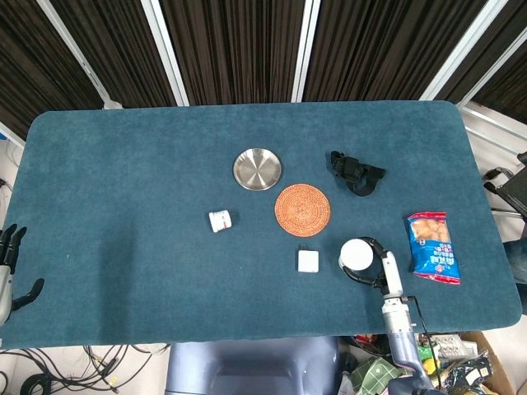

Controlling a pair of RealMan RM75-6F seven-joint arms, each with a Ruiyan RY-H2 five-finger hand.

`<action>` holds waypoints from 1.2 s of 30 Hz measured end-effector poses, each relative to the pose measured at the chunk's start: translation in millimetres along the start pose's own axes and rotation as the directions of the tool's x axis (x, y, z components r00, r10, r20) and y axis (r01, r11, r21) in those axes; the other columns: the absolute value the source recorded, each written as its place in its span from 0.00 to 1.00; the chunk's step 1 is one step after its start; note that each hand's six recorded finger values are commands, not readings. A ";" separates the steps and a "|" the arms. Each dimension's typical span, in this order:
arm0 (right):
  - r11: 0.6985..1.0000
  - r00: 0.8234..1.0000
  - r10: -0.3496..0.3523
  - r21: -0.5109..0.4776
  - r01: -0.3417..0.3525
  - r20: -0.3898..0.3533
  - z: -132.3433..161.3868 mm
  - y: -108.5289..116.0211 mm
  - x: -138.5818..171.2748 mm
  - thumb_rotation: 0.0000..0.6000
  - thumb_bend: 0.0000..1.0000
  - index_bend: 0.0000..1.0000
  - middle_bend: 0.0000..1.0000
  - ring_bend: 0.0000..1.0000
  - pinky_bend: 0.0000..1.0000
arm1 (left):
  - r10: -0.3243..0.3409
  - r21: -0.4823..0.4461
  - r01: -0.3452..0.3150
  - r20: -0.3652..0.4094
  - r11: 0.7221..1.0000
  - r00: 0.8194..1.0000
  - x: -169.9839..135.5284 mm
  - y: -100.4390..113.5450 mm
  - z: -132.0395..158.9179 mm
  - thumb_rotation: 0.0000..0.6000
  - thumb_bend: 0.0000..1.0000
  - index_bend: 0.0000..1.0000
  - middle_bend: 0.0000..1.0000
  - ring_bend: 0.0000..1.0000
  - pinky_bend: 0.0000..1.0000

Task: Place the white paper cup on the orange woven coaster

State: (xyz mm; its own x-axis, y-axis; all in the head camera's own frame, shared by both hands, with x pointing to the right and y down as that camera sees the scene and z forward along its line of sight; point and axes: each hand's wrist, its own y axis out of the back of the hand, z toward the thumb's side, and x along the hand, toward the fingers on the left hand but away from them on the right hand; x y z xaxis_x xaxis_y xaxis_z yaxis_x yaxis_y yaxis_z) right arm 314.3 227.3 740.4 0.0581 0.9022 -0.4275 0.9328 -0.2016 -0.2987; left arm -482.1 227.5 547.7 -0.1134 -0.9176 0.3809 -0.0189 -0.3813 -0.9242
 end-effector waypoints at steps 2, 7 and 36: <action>1.000 1.000 0.001 0.006 -0.001 -0.009 3.3 1.2 -3.5 1.00 0.10 0.38 0.37 0.38 0.17 | 0.000 -0.001 0.000 -0.002 1.000 1.000 0.0 0.2 -0.3 1.00 0.27 0.00 0.02 0.00 0.00; 1.000 0.999 0.008 0.009 -0.007 -0.041 16.2 1.9 -12.2 1.00 0.10 0.38 0.37 0.38 0.17 | 0.002 -0.002 -0.002 -0.001 1.000 1.000 -0.2 0.8 -0.1 1.00 0.27 0.00 0.02 0.00 0.00; 0.995 0.998 0.065 0.074 -0.066 0.016 70.6 -49.5 -137.4 1.00 0.11 0.38 0.37 0.39 0.17 | 0.000 -0.012 0.000 -0.004 1.000 1.000 1.8 1.5 -1.6 1.00 0.27 0.00 0.02 0.00 0.00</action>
State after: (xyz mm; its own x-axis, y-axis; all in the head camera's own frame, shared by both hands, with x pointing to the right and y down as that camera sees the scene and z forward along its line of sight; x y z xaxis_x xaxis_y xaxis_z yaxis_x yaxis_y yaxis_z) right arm 235.0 86.4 753.6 0.1129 0.8808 -0.4597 0.8981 -0.2884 -0.3320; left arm -483.9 225.5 547.0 -0.1170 -0.9172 0.3809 -0.0306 -0.3800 -0.9245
